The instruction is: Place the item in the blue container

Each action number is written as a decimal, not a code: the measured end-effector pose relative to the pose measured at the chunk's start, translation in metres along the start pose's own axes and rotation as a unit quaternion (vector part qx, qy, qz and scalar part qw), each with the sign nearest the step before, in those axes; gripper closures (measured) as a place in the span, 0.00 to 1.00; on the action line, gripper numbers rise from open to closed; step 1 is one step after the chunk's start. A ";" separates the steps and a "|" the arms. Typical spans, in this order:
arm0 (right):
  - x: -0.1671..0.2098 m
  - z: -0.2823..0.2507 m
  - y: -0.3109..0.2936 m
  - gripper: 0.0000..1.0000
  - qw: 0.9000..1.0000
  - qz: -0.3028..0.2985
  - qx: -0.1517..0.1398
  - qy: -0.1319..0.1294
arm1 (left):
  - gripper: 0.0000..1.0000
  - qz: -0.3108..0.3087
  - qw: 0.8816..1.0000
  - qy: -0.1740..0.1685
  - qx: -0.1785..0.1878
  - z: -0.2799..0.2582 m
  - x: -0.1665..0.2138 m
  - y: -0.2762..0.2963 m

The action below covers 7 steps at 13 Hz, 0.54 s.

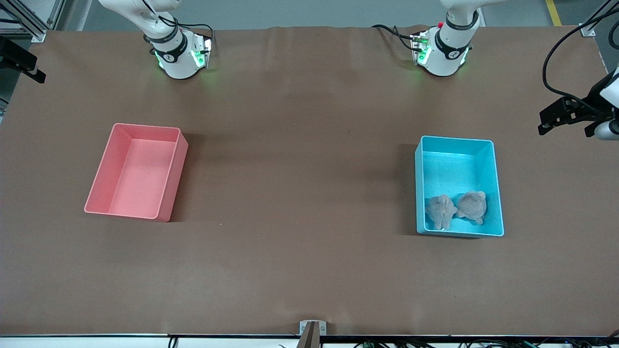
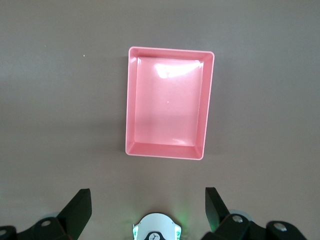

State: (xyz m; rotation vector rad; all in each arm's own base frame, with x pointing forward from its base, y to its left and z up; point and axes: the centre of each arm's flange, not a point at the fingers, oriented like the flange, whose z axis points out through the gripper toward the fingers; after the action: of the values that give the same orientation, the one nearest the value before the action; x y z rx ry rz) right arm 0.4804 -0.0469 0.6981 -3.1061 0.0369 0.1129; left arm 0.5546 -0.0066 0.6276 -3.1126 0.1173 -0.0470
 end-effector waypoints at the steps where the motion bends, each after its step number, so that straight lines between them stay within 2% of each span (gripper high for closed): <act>1: 0.002 0.002 0.000 0.00 1.000 0.000 0.000 -0.003 | 0.00 -0.002 1.000 0.003 0.000 -0.001 0.001 -0.002; 7: 0.006 0.007 0.000 0.00 1.000 0.001 0.000 -0.009 | 0.00 -0.003 1.000 0.006 0.000 -0.001 0.001 -0.003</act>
State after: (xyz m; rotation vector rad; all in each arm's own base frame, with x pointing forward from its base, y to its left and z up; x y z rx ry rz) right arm 0.4858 -0.0471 0.6904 -3.1049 0.0386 0.1399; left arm 0.5561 -0.0039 0.6286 -3.1121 0.1097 -0.0674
